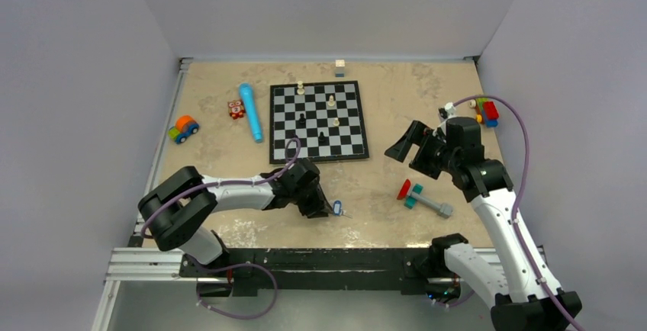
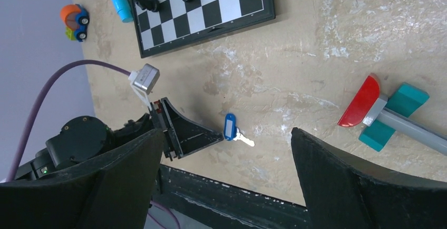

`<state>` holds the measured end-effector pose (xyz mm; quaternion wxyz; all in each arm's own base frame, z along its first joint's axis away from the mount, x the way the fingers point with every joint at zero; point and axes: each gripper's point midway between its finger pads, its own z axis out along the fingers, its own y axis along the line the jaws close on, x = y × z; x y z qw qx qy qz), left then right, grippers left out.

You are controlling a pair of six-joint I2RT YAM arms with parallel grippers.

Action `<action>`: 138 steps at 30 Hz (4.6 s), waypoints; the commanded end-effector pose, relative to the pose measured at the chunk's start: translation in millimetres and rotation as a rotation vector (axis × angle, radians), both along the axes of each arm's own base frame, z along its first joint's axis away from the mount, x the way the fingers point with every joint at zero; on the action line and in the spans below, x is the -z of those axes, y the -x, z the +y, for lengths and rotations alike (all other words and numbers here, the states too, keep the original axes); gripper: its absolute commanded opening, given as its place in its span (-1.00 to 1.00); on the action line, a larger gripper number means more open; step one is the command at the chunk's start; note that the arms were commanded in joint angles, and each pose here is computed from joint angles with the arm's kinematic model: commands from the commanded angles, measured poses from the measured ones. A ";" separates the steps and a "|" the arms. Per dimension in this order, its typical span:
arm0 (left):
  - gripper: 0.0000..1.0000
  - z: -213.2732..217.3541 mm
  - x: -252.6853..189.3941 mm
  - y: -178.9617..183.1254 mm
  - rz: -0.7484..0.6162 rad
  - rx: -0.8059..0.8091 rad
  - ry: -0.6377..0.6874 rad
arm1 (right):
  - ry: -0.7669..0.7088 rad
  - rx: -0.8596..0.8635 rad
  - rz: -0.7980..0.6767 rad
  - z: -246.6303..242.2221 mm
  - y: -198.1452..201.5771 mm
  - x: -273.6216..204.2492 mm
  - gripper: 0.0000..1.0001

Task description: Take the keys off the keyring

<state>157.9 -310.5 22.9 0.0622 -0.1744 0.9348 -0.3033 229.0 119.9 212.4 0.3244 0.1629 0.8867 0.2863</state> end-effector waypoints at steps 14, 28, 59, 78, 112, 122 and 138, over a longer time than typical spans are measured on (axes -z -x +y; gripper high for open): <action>-0.55 -11.6 4.6 -7.5 -0.021 -0.044 -0.001 | 0.042 -0.035 -0.012 -3.2 6.7 2.9 0.90; -1.00 -14.2 -20.3 -10.9 -0.096 0.028 0.008 | 0.023 -0.089 -0.010 4.4 9.3 2.7 0.90; -1.00 -16.6 -359.3 28.4 -0.930 0.692 0.403 | -0.406 -0.569 -0.800 66.7 77.4 -238.7 0.96; -1.00 -2.4 -455.9 26.7 -1.102 0.604 0.486 | -0.406 -0.656 -0.893 76.7 74.3 -275.4 0.83; -1.00 -15.5 -498.7 1.2 -0.956 0.471 0.703 | -0.377 -0.798 -0.919 103.8 60.3 -286.4 0.61; -1.00 -8.7 -502.6 1.6 -0.997 0.475 0.660 | -0.394 -0.774 -0.959 101.1 63.9 -295.4 0.60; -1.00 -2.7 -506.2 4.2 -1.019 0.482 0.636 | -0.466 -0.786 -0.901 108.6 59.4 -303.5 0.60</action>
